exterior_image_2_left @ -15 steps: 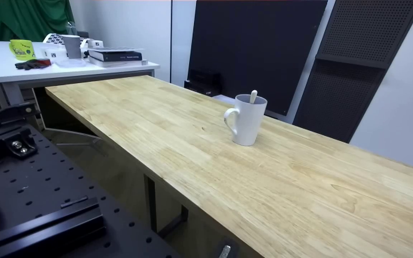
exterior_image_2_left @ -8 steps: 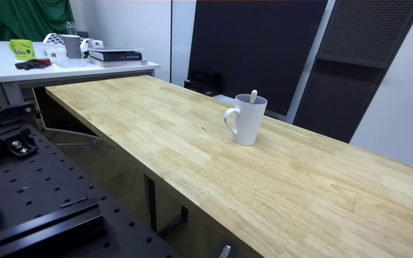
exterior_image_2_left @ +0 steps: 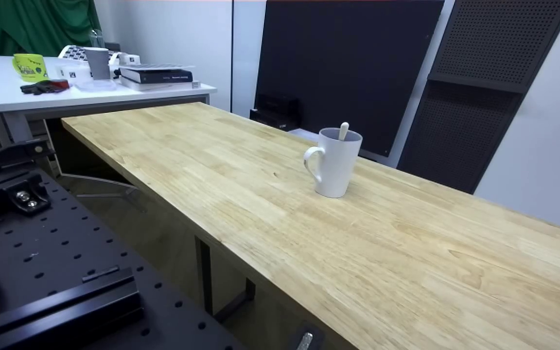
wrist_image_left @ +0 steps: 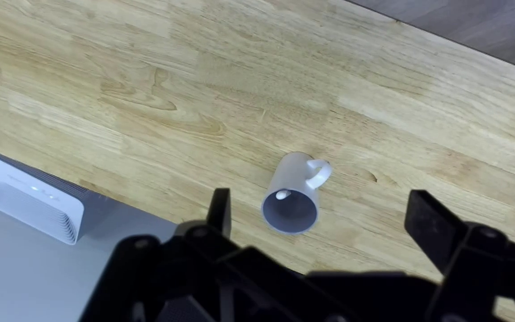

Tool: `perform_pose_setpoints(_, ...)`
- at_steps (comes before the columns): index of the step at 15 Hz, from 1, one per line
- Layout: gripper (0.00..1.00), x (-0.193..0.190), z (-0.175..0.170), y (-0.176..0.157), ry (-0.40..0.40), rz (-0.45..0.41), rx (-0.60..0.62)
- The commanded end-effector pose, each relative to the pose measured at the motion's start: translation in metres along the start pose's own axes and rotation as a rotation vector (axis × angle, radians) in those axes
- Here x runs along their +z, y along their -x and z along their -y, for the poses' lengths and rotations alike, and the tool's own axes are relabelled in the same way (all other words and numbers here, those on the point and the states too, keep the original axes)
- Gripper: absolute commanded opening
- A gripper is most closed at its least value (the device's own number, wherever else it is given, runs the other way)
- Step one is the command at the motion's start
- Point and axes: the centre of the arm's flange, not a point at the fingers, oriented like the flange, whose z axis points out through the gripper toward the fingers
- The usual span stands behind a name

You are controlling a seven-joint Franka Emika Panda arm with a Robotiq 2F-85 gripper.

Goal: Put the spoon on the table

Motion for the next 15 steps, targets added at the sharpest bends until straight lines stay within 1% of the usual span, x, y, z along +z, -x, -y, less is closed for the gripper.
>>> perform_pose_setpoints(1,1.0,0.037,-0.01,-0.027,-0.023,0.004,-0.028)
perform_pose_setpoints(8,1.0,0.105,-0.019,-0.074,-0.072,-0.004,-0.075)
perform_pose_setpoints(15,1.0,0.165,-0.039,-0.118,-0.094,0.035,-0.092)
